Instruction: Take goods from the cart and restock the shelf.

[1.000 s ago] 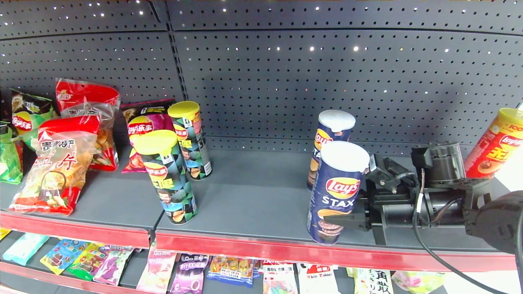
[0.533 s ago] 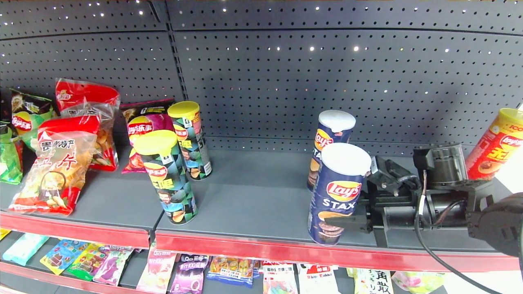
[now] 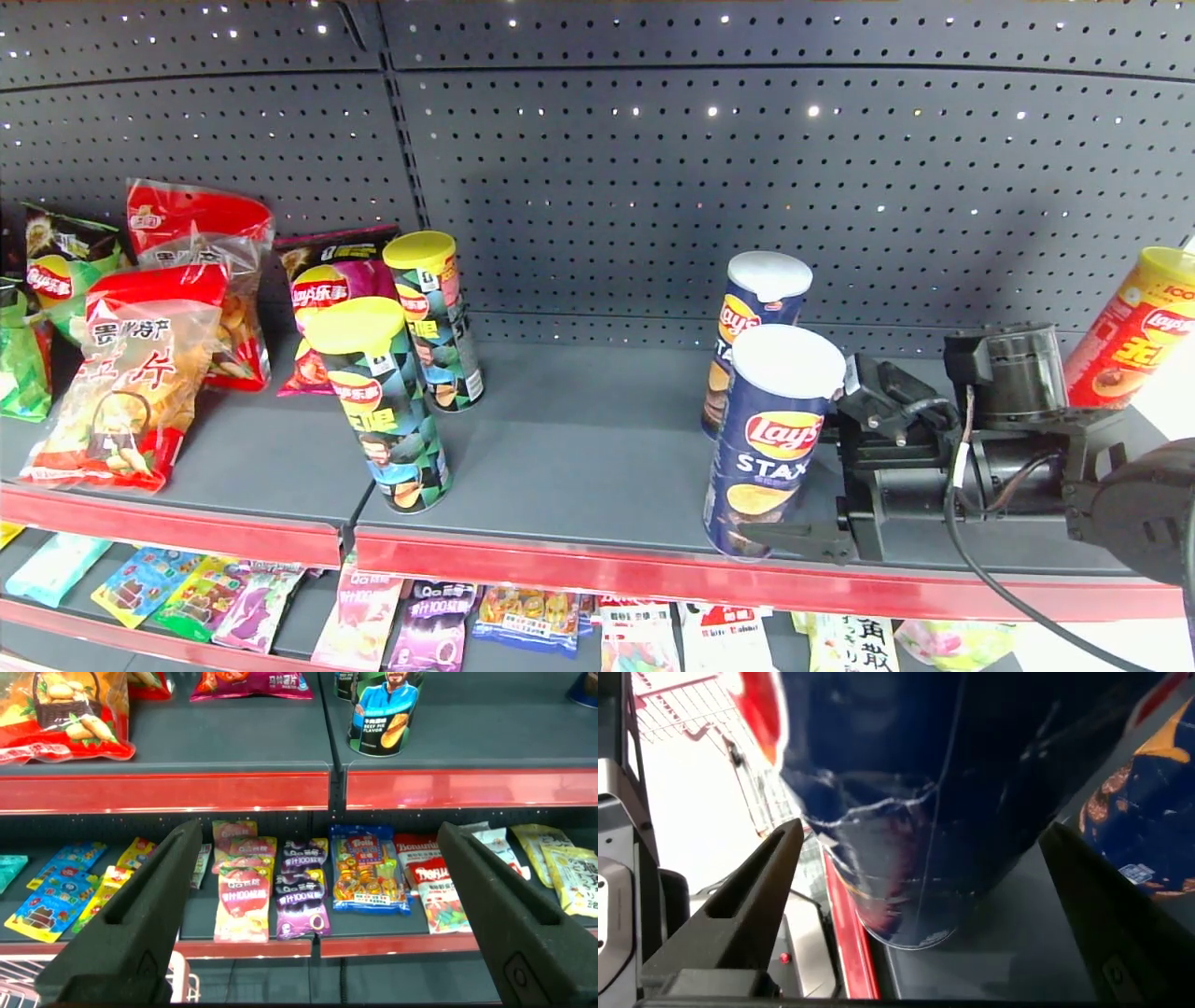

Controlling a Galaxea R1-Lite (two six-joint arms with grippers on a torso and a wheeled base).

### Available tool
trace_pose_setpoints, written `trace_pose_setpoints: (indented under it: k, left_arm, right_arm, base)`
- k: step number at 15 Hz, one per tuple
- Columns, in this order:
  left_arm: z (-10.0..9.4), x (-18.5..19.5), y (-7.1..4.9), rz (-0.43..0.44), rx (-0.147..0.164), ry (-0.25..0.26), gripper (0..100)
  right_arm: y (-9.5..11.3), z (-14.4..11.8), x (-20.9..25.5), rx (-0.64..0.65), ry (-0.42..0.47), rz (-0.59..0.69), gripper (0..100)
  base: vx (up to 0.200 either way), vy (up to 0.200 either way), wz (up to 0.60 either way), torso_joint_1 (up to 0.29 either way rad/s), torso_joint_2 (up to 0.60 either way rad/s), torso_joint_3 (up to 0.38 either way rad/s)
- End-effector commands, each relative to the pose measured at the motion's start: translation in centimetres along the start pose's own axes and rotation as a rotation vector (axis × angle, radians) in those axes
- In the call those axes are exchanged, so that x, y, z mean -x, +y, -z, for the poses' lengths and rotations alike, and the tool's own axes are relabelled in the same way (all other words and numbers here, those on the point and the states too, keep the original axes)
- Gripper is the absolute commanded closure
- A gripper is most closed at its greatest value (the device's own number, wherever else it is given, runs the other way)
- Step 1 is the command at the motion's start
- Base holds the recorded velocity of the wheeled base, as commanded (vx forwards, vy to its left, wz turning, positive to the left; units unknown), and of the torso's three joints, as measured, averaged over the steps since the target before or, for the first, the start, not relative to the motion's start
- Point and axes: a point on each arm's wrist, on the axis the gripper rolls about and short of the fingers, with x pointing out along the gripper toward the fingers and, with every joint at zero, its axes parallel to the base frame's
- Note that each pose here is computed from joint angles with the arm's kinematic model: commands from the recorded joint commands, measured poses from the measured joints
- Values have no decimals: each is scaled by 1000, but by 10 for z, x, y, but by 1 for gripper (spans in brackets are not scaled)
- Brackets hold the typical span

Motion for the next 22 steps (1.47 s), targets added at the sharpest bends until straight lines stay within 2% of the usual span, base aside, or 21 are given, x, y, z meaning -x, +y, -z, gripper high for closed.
trace_pose_setpoints:
  k: [1,9,13,18,20,22]
  left_arm:
    - [0,0,0,0,1,1,0]
    - [0,0,0,0,1,1,0]
    - [0,0,0,0,1,1,0]
    - [0,0,0,0,1,1,0]
    - [0,0,0,0,1,1,0]
    - [0,0,0,0,1,1,0]
  right_arm:
    - [0,0,2,3,-3,4,0]
    - [4,0,22,-10,-12,56,0]
    - [13,14,41,-61,25,120,0]
    - [19,17,57,-74,30,168,0]
    - [25,29,60,-108,128,279,0]
    - [20,29,59,-125,175,357,0]
  base:
    - [0,0,0,0,0,0]
    - [0,0,0,0,0,0]
    - [0,0,0,0,0,0]
    - [0,0,0,0,0,0]
    - [0,0,0,0,0,0]
    - [0,0,0,0,0,0]
